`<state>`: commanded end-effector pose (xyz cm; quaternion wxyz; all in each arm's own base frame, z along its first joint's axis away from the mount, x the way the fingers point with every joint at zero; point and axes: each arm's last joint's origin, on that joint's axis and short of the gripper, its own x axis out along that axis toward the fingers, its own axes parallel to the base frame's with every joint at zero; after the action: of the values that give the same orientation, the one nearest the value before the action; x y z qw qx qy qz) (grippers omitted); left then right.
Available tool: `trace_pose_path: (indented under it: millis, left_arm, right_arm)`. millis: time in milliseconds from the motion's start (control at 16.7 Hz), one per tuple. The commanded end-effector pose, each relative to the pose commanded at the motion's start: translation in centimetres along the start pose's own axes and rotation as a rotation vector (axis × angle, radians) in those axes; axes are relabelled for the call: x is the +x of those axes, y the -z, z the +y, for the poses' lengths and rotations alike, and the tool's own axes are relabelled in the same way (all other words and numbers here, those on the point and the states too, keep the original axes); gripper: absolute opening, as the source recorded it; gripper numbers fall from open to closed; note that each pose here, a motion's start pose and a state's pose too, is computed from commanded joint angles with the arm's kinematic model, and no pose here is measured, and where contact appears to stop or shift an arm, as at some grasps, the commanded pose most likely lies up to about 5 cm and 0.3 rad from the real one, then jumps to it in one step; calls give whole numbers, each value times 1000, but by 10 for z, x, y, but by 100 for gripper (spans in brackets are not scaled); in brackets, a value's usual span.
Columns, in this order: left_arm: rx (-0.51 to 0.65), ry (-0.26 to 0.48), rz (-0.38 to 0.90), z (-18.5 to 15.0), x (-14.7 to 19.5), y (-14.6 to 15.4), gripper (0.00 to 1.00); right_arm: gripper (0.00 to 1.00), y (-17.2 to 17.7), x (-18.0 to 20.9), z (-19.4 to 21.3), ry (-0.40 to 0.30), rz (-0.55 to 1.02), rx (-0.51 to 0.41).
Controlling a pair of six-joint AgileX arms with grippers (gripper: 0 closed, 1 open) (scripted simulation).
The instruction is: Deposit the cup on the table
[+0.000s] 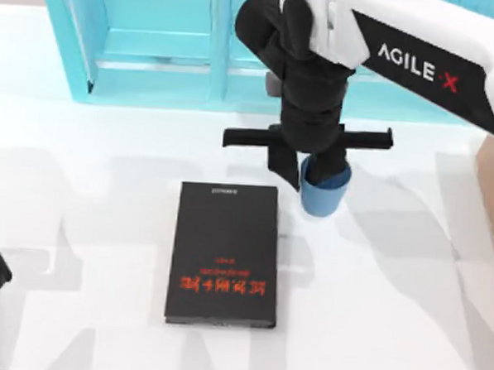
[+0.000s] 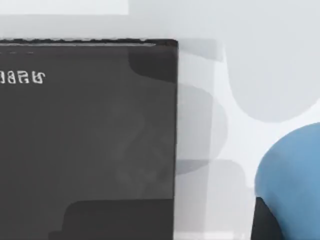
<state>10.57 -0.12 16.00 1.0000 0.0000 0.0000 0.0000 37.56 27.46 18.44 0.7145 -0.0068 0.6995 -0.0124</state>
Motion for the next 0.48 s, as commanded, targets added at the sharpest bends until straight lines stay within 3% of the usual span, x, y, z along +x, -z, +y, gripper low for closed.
trace_pose_path:
  millis: [300,480]
  left_arm:
    - [0,0,0,0,0,0,100]
    - [0,0,0,0,0,0,100]
  right_arm:
    - [0,0,4,-1,-3,-3,0]
    - [23,0,4,-1,-3,-3,0]
